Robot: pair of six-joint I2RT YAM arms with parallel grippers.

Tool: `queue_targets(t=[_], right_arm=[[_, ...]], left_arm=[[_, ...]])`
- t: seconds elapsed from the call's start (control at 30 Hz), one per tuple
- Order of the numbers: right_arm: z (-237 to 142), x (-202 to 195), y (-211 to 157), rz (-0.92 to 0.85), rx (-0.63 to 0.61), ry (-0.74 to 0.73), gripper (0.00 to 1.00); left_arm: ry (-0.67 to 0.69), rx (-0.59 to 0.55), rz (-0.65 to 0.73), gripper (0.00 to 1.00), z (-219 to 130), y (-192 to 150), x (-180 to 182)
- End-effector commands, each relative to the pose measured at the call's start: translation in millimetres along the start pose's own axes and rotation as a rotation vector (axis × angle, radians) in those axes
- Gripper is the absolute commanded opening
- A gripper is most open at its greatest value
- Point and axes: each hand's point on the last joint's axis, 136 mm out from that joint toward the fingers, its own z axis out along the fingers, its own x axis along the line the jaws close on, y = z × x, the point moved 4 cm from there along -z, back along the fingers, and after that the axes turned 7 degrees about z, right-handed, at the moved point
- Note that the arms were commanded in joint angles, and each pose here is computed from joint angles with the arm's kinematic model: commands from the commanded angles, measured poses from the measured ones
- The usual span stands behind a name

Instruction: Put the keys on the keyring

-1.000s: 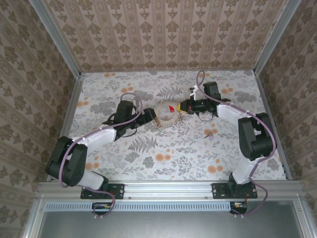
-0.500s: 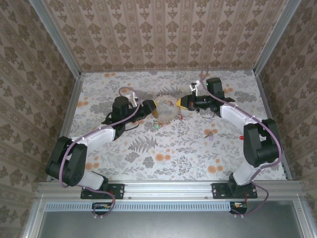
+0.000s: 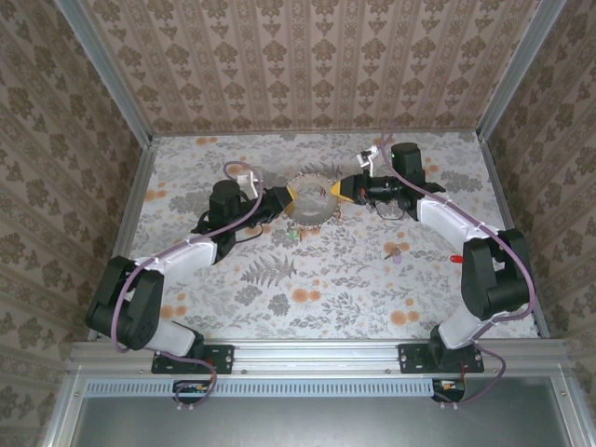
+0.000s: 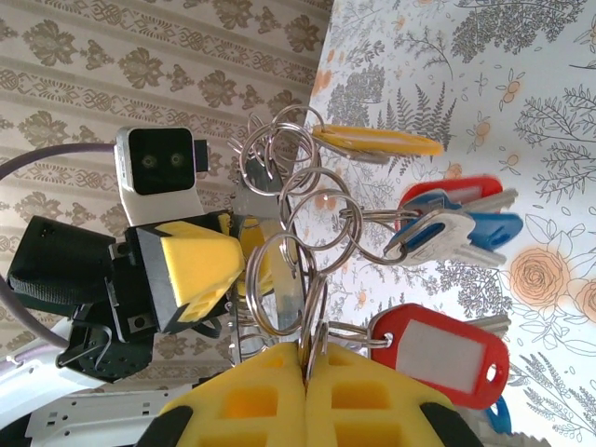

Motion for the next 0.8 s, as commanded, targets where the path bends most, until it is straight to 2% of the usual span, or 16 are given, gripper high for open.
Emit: queue_targets(t=[0.0, 0.13, 0.17, 0.23, 0.3, 0.33, 0.5, 0.57, 0.63, 0.7, 0.77], right_arm=[[-12, 38, 1, -0.083, -0.008, 0.075, 0.02], [-17, 45, 0, -0.099, -0.03, 0.063, 0.09], [-20, 46, 0, -0.107, -0.043, 0.048, 0.15], [-27, 49, -2, -0.138, -0.076, 0.005, 0.19], [-38, 48, -5, -0.179, -0.12, -0.081, 0.32], [-44, 46, -6, -0.195, -0.147, -0.128, 0.34], [-92, 55, -12, -0.366, -0.365, -0.336, 0.46], [-109, 58, -13, -0.426, -0.472, -0.389, 0.57], [-120, 59, -17, -0.491, -0.573, -0.389, 0.6], [-129, 63, -23, -0.563, -0.653, -0.372, 0.67], [-132, 69, -32, -0.658, -0.675, -0.336, 0.67]], left_arm=[[-0.101, -0.034, 0.06, 0.13, -6, 13, -34], [-0.129, -0.047, 0.089, 0.0, -12, 18, -50], [-0.136, -0.048, 0.1, 0.0, -14, 20, -55], [-0.149, -0.043, 0.132, 0.0, -19, 22, -66], [-0.165, -0.015, 0.181, 0.0, -24, 22, -79], [-0.169, -0.005, 0.207, 0.0, -28, 23, -84], [-0.141, 0.07, 0.366, 0.0, -47, 23, -110], [-0.163, 0.11, 0.421, 0.0, -52, 23, -121], [-0.172, 0.156, 0.471, 0.0, -56, 22, -131], [-0.173, 0.19, 0.519, 0.0, -60, 21, -137], [-0.18, 0.213, 0.557, 0.0, -62, 21, -143]])
